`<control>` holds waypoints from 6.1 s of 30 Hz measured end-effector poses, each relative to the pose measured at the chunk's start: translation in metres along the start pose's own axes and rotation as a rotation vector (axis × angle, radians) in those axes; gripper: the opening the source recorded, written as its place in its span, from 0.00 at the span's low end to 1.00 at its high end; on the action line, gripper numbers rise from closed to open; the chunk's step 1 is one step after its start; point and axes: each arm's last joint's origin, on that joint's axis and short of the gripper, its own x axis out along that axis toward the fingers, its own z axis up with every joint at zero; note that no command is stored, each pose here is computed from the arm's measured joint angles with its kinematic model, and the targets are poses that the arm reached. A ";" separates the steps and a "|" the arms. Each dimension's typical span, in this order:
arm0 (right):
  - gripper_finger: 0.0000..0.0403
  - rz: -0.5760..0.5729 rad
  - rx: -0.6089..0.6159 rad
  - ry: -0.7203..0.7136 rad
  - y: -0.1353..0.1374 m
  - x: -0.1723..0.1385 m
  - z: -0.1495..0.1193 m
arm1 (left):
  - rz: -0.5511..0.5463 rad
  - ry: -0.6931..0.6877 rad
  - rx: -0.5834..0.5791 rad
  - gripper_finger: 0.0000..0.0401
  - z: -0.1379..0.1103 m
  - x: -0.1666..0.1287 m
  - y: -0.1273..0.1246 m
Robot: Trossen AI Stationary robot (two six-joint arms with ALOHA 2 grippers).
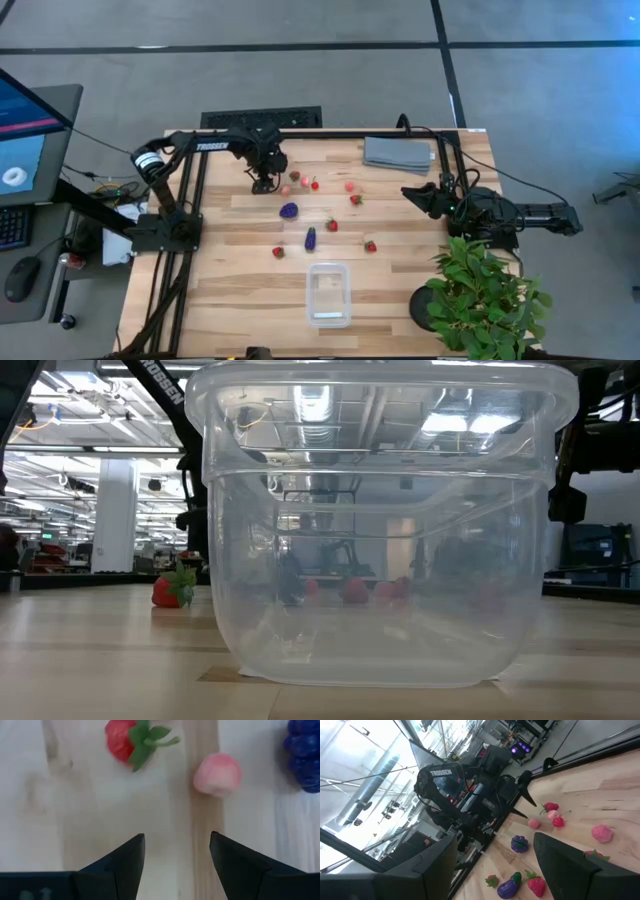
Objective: Pick and placing Produce into tupperware
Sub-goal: Put the pink peach into the transparent bin
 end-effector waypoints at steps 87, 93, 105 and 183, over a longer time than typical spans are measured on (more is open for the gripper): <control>0.71 0.000 0.000 0.000 0.000 0.000 0.000 | 0.018 -0.093 0.065 0.53 0.032 0.023 -0.038; 0.71 0.000 0.000 0.000 0.000 0.000 0.000 | 0.018 -0.093 0.066 0.45 0.032 0.023 -0.038; 0.71 0.000 0.000 -0.001 0.000 0.000 0.000 | 0.018 -0.093 0.058 0.33 0.032 0.023 -0.038; 0.71 0.002 -0.008 0.001 0.000 0.000 0.000 | -0.327 -0.541 0.098 0.33 0.103 -0.088 -0.166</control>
